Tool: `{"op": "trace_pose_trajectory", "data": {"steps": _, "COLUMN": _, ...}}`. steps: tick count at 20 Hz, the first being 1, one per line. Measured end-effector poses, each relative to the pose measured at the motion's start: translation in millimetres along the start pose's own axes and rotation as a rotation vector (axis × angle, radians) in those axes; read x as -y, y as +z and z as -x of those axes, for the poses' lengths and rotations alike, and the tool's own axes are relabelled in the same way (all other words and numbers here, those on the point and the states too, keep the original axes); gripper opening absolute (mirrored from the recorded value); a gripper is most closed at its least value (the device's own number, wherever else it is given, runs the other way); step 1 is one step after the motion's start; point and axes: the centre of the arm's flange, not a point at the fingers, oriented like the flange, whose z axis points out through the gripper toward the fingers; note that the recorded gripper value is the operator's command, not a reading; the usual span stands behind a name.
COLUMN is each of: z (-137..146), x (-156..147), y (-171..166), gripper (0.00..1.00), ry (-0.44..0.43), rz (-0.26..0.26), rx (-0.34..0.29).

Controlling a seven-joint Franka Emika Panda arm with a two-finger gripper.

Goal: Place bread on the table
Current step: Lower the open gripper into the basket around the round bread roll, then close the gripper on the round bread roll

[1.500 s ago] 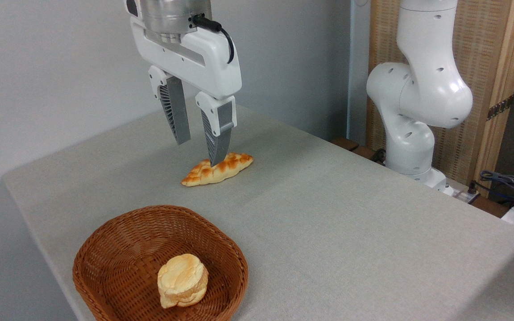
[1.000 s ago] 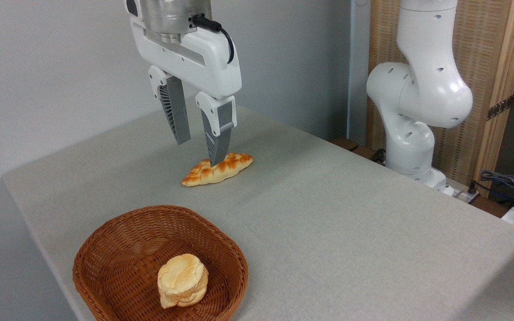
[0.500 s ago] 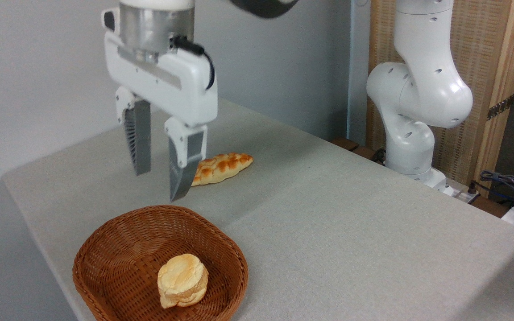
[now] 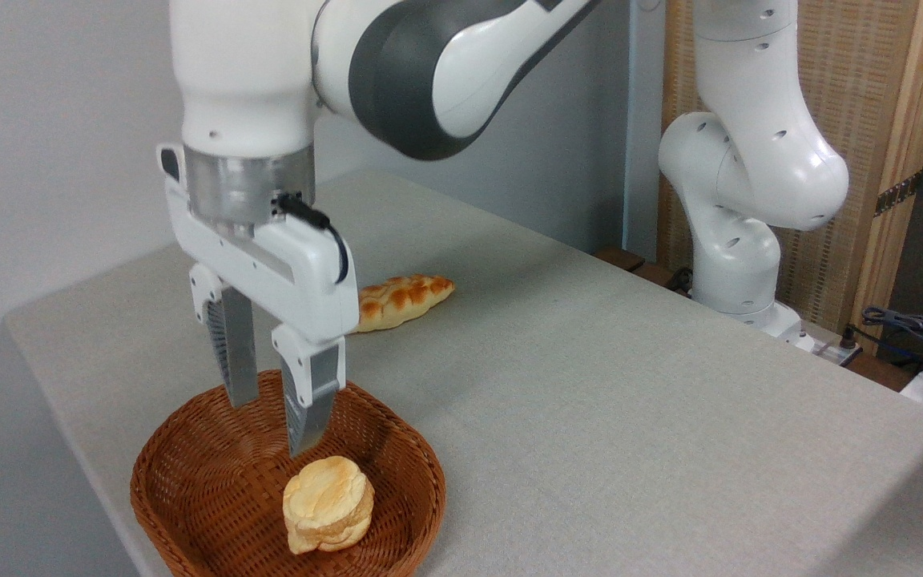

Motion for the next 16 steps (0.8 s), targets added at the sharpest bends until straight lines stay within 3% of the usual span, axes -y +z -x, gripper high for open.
{"op": "trace_pose_trajectory", "data": {"steps": 4, "z": 0.6, "x": 2.4, "y": 41.6, "gripper": 1.00, "ry": 0.036, "rz": -0.013, "rx": 0.097}}
{"op": "trace_pose_trajectory", "data": {"steps": 9, "z": -5.3, "x": -4.9, "y": 76.6, "gripper": 1.00, "ry": 0.057, "rz": 0.016, "rx": 0.142}}
{"op": "trace_pose_trajectory", "data": {"steps": 13, "z": -2.6, "x": -4.5, "y": 92.1, "gripper": 0.97, "ry": 0.092, "rz": -0.011, "rx": 0.199}}
{"op": "trace_pose_trajectory", "data": {"steps": 14, "z": -3.4, "x": -5.7, "y": 95.4, "gripper": 0.86, "ry": 0.099, "rz": -0.013, "rx": 0.206}}
{"op": "trace_pose_trajectory", "data": {"steps": 16, "z": -4.0, "x": -6.6, "y": 99.0, "gripper": 0.51, "ry": 0.104, "rz": -0.012, "rx": 0.212}}
